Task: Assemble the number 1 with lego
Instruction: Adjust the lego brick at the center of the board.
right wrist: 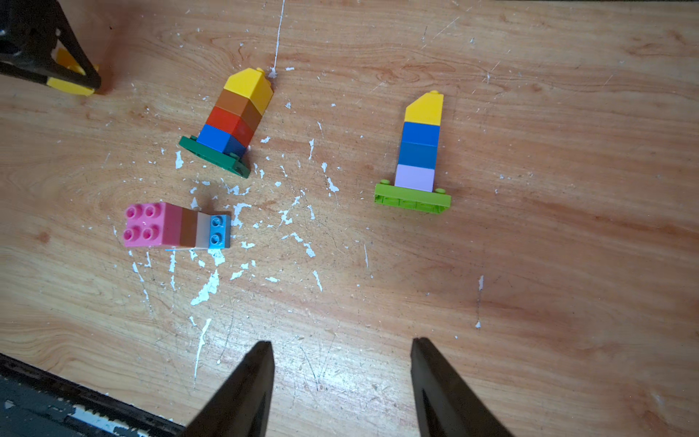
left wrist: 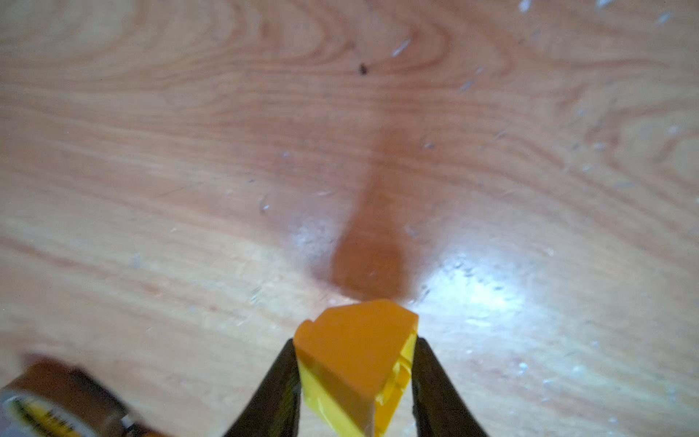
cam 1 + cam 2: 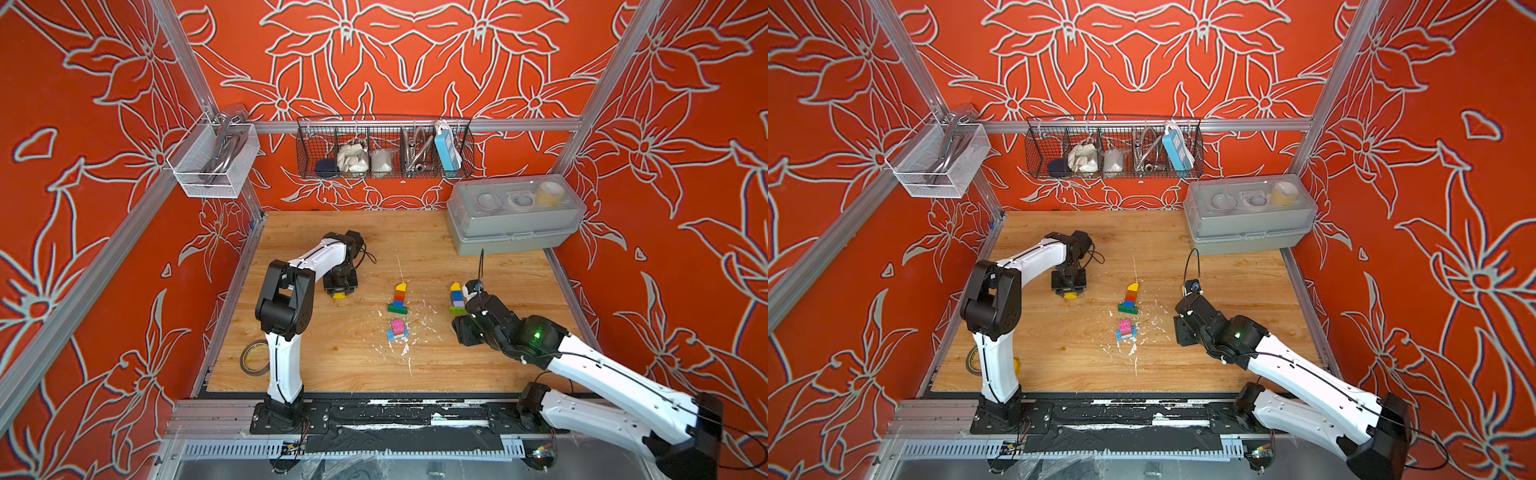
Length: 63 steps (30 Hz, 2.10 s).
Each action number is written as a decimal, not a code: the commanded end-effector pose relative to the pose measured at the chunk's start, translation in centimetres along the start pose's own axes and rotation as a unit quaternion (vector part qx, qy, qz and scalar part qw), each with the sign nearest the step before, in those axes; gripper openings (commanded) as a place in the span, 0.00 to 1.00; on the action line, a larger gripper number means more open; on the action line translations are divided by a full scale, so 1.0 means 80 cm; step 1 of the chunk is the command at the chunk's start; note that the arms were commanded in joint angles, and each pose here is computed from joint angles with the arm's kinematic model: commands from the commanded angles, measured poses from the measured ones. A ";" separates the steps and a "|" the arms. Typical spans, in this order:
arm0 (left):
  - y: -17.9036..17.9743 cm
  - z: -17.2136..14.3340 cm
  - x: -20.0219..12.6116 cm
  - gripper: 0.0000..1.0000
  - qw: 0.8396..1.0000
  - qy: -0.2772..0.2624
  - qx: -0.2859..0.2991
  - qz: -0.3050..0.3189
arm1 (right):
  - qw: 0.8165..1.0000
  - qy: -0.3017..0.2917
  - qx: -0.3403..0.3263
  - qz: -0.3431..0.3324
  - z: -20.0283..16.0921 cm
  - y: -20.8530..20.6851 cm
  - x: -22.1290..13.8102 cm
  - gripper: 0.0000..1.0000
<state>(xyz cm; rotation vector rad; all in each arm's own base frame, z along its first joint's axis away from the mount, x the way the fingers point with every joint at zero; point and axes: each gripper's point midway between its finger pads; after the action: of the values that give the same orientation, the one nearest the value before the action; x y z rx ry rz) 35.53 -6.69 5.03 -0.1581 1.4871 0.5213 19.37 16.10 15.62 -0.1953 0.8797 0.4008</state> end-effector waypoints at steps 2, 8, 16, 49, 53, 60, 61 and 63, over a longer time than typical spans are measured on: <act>0.052 -0.015 -0.047 0.34 0.984 -0.047 0.089 0.144 | 1.000 0.010 0.012 -0.004 -0.020 -0.009 -0.003 0.62; 0.066 -0.039 -0.055 0.34 0.949 -0.057 0.169 0.261 | 1.000 0.000 0.022 0.002 -0.029 -0.015 -0.015 0.62; 0.049 -0.063 -0.035 0.36 0.942 -0.032 0.178 0.283 | 0.999 -0.028 0.036 0.029 -0.028 -0.015 -0.038 0.63; 0.014 -0.072 -0.088 0.81 0.999 -0.033 -0.005 -0.016 | 0.991 0.032 -0.058 0.116 -0.008 0.045 -0.031 0.62; 0.052 -0.073 -0.100 0.85 0.978 -0.023 -0.129 -0.164 | 0.977 0.028 -0.128 0.171 0.021 0.094 -0.019 0.62; 0.079 -0.078 -0.119 1.00 0.916 -0.053 -0.213 -0.336 | 0.934 0.037 -0.259 0.243 0.095 0.213 0.023 0.59; 0.088 -0.078 -0.114 1.00 0.912 -0.049 -0.230 -0.337 | 0.927 0.037 -0.271 0.255 0.106 0.231 0.031 0.59; 0.113 -0.076 -0.101 1.00 0.898 -0.033 -0.276 -0.341 | 0.918 0.043 -0.289 0.267 0.118 0.258 0.050 0.59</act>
<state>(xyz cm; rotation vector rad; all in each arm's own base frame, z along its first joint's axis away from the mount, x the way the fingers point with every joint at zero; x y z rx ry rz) 25.56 -3.72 14.06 -0.9179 1.1168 0.3814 19.92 35.64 18.35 -0.4672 0.9214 1.0411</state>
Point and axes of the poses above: each gripper's point midway between its finger pads, its own x axis out along the fingers, its own y axis along the line the jaws close on, z = x × y, and after that the axes turned 12 degrees about -x, right-handed
